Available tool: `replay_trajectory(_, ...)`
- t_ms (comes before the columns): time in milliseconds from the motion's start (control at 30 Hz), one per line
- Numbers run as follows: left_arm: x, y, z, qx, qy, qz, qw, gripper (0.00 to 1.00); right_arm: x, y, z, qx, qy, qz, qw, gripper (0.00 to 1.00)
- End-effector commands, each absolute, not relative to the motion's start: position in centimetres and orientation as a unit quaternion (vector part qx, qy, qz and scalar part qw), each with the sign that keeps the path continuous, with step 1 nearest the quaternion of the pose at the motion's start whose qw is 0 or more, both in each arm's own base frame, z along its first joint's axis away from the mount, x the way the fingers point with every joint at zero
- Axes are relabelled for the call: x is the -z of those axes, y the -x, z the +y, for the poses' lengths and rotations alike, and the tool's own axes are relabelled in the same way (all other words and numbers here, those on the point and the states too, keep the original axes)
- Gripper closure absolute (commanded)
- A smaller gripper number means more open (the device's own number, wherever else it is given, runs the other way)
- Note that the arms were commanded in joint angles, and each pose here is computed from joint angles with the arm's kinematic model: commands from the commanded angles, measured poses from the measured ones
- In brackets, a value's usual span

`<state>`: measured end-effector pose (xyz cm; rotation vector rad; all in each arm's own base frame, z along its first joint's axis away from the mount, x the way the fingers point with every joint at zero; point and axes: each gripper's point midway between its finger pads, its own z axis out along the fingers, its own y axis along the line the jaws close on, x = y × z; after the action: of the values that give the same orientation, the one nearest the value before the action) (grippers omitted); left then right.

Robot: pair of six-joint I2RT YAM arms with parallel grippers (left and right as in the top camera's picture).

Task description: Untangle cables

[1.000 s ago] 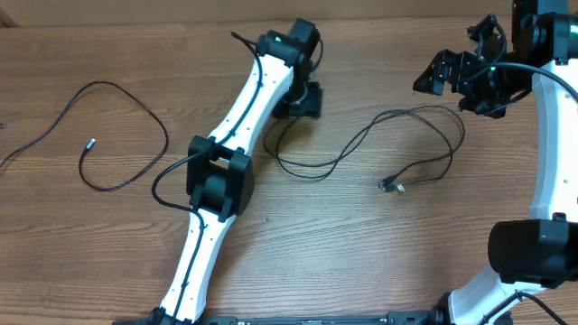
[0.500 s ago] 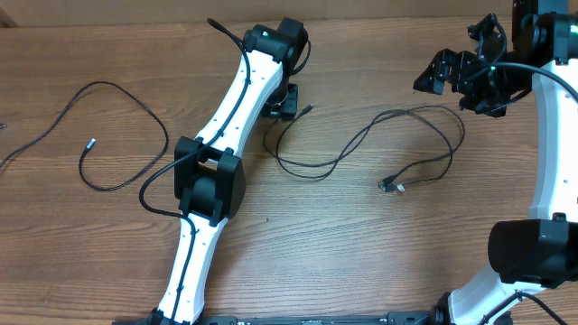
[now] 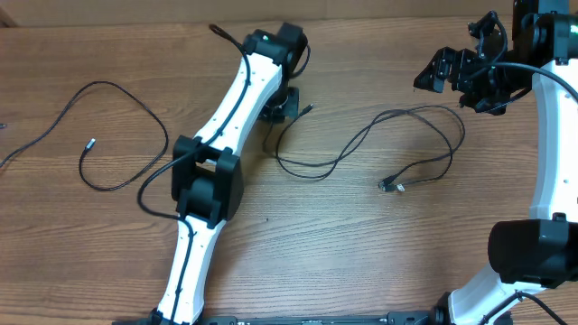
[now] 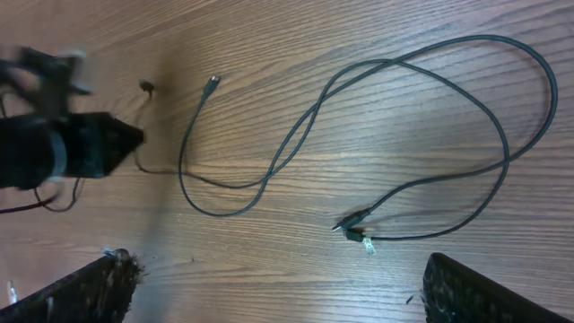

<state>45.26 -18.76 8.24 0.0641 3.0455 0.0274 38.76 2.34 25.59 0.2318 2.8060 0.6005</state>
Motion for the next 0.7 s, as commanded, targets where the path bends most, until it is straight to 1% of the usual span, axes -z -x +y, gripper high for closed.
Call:
replay_trajectory(0,-22.7,-46.1,-19.3,0.073,-0.012,0.976,0.206,0.96,-25.5,-38.7,2.7,-0.210,-0.075,0.966,0.128,0.00)
replay_trajectory(100,-30.0,-44.6,-18.6,0.103,-0.010,0.954,0.283,0.96,-25.8,-38.7,3.3,-0.231,-0.072,0.962,0.128,0.00)
replay_trajectory(267,-37.3,-42.0,-15.8,0.128,0.007,0.925,0.358,0.96,-26.3,-38.7,4.5,-0.261,-0.064,0.955,0.128,0.00)
replay_trajectory(367,-41.5,-40.9,-14.4,0.170,0.014,0.899,0.404,0.96,-26.6,-38.7,5.8,-0.274,-0.050,0.952,0.126,0.00)
replay_trajectory(400,-45.7,-40.8,-13.0,0.220,0.036,0.863,0.453,0.96,-26.6,-38.7,6.9,-0.276,-0.035,0.952,0.126,0.00)
replay_trajectory(467,-49.9,-41.4,-12.0,0.269,0.061,0.817,0.506,0.96,-26.4,-38.9,7.6,-0.262,-0.020,0.956,0.131,0.00)
replay_trajectory(633,-57.9,-41.0,-14.4,0.393,0.012,0.716,0.577,0.96,-26.4,-38.7,8.6,-0.261,-0.009,0.957,0.128,0.00)
replay_trajectory(667,-58.7,-41.0,-14.4,0.401,0.013,0.705,0.585,0.96,-26.4,-38.6,8.7,-0.263,-0.008,0.956,0.126,0.00)
